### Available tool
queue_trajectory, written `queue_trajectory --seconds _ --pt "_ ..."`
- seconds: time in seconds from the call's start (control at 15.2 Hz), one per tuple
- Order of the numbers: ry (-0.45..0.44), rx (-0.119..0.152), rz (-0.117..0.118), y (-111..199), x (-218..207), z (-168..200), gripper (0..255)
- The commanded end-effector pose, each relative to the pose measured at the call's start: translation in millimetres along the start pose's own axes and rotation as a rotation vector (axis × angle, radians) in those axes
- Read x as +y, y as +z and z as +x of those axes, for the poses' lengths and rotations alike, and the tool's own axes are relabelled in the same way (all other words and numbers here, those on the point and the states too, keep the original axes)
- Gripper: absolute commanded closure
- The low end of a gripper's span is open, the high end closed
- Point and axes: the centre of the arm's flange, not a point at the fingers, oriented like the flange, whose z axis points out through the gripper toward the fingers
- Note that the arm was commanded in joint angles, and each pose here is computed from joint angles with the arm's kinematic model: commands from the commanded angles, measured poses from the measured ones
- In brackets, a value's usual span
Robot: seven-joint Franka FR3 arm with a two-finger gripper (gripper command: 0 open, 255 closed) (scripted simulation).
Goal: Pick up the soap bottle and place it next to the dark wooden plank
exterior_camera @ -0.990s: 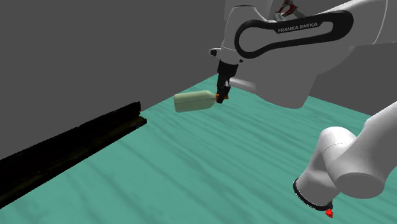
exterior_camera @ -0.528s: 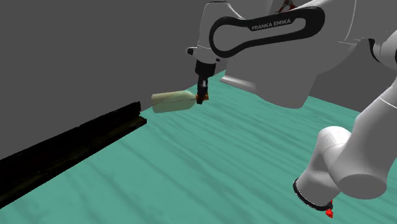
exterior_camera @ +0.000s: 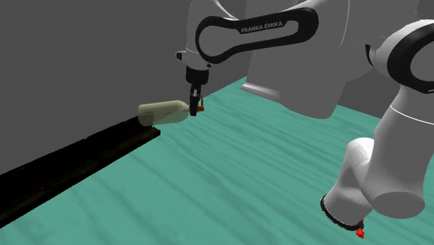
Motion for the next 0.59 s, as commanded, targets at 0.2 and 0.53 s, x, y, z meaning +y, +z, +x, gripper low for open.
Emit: queue_trajectory --seconds 0.2,0.53 --pt "0.001 0.001 0.0 24 -2 4 255" --pt "0.001 0.001 0.0 51 -2 3 255"
